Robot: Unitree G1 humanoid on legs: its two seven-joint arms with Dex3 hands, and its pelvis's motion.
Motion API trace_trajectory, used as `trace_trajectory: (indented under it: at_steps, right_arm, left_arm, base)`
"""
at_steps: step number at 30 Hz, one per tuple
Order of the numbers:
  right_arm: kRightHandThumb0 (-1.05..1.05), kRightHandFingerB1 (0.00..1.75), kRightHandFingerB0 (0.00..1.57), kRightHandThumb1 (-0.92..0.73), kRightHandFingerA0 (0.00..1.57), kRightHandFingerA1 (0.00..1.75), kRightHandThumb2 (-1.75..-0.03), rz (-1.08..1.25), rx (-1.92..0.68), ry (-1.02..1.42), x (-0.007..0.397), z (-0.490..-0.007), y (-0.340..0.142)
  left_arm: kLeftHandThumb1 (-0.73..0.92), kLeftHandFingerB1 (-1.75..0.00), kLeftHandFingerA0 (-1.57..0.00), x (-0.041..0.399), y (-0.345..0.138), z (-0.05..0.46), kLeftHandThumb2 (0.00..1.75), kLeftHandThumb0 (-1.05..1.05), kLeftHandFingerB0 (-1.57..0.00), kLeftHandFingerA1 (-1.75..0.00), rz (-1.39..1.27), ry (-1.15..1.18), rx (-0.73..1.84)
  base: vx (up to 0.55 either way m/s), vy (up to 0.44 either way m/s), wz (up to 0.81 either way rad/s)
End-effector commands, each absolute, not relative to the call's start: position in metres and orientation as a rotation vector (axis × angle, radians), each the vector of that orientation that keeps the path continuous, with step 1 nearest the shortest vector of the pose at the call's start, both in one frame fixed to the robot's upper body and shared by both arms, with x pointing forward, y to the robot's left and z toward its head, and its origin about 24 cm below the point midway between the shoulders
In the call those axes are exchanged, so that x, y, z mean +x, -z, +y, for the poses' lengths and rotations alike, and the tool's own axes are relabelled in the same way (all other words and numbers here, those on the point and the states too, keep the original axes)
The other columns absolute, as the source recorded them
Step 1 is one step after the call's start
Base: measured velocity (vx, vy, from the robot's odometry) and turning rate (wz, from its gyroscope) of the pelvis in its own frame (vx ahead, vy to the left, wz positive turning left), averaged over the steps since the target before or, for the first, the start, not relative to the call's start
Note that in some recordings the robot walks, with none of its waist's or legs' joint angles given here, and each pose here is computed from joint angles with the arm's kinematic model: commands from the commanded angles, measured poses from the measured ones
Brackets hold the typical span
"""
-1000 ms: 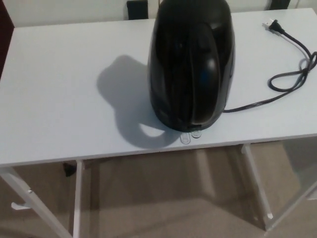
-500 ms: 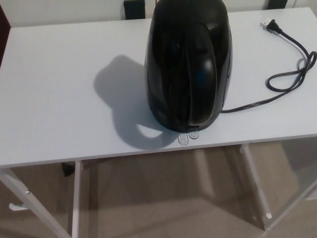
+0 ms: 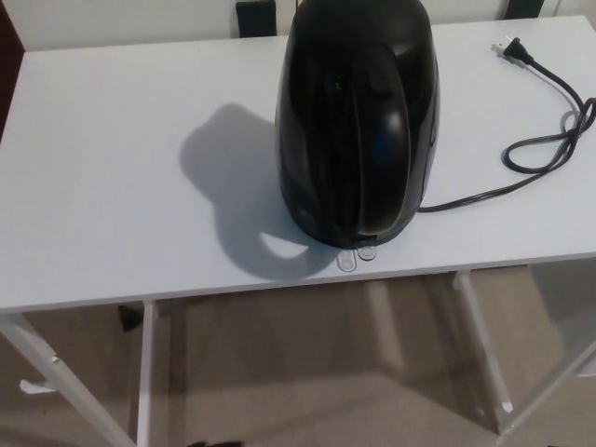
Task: The robot walk towards a table in front and click the button on the base of the boilling pot using its left middle finger
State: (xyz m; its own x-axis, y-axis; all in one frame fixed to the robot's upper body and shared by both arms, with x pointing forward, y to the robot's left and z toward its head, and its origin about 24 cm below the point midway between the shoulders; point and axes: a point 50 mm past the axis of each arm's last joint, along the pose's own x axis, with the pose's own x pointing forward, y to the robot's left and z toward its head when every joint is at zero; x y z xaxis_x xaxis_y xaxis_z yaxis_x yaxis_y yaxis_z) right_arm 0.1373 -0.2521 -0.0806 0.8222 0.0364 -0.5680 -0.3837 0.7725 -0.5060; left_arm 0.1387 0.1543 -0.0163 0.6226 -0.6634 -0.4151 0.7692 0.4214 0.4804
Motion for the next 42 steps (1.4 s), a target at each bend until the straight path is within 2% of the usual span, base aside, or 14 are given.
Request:
trace_trajectory:
  at_steps: [1,3,5,9,10,11,17,18,24,25,42]
  right_arm:
    - [-0.47,0.46,0.64,-0.44,0.82,0.49,-0.54,0.576,-0.659,-0.254,0.139,-0.259,0.079]
    - [-0.47,0.46,0.64,-0.45,0.81,0.49,-0.55,0.576,-0.660,-0.256,0.138,-0.259,0.078]
    - [-0.42,0.47,0.68,-0.44,0.78,0.48,-0.54,0.581,-0.636,-0.248,0.138,-0.259,0.079]
    - [-0.45,0.44,0.65,-0.46,0.77,0.45,-0.53,0.594,-0.661,-0.258,0.139,-0.260,0.078]
    - [-0.50,0.55,0.61,-0.37,0.71,0.57,-0.72,0.592,-0.656,-0.257,0.139,-0.259,0.078]
    - [-0.44,0.46,0.66,-0.45,0.78,0.47,-0.54,0.591,-0.656,-0.255,0.139,-0.259,0.078]
    - [-0.47,0.45,0.65,-0.46,0.79,0.47,-0.55,0.578,-0.694,-0.270,0.142,-0.258,0.076]
    - [-0.52,0.55,0.60,-0.38,0.71,0.57,-0.73,0.576,-0.698,-0.276,0.143,-0.258,0.076]
    - [-0.48,0.56,0.61,-0.38,0.71,0.58,-0.71,0.573,-0.683,-0.270,0.143,-0.257,0.076]
    - [-0.43,0.45,0.66,-0.46,0.78,0.47,-0.55,0.571,-0.692,-0.270,0.143,-0.257,0.075]
    - [-0.42,0.46,0.69,-0.46,0.81,0.47,-0.54,0.575,-0.708,-0.276,0.148,-0.256,0.075]
  left_arm:
    - [0.82,-0.28,-0.24,0.147,-0.021,0.100,0.65,-0.73,-0.20,-0.31,-0.299,1.160,1.065]
    - [0.79,-0.28,-0.24,0.151,-0.024,0.096,0.66,-0.75,-0.20,-0.31,-0.323,1.162,1.089]
    - [0.84,-0.29,-0.25,0.157,-0.027,0.091,0.65,-0.75,-0.21,-0.31,-0.370,1.142,1.121]
    - [0.86,-0.28,-0.22,0.179,-0.029,0.086,0.66,-0.76,-0.19,-0.30,-0.404,1.094,1.204]
    - [0.86,-0.27,-0.22,0.183,-0.029,0.085,0.67,-0.75,-0.19,-0.29,-0.414,1.087,1.230]
    - [0.84,-0.28,-0.22,0.186,-0.029,0.084,0.65,-0.75,-0.20,-0.30,-0.422,1.078,1.243]
    - [0.85,-0.28,-0.20,0.206,-0.028,0.083,0.66,-0.76,-0.19,-0.28,-0.479,1.032,1.368]
    - [0.84,-0.28,-0.20,0.209,-0.028,0.083,0.66,-0.75,-0.19,-0.28,-0.479,1.026,1.368]
    - [0.85,-0.29,-0.24,0.224,-0.027,0.084,0.66,-0.77,-0.21,-0.30,-0.493,0.972,1.368]
    - [0.85,-0.29,-0.24,0.225,-0.027,0.084,0.66,-0.77,-0.22,-0.30,-0.492,0.970,1.368]
    - [0.86,-0.29,-0.24,0.236,-0.033,0.078,0.67,-0.77,-0.22,-0.29,-0.564,0.932,1.454]
  base:
    - [0.00,0.000,0.00]
    - [0.00,0.000,0.00]
    - [0.00,0.000,0.00]
    - [0.00,0.000,0.00]
    - [0.00,0.000,0.00]
    - [0.00,0.000,0.00]
    - [0.00,0.000,0.00]
    - [0.00,0.000,0.00]
    - [0.00,0.000,0.00]
    - [0.00,0.000,0.00]
    - [0.00,0.000,0.00]
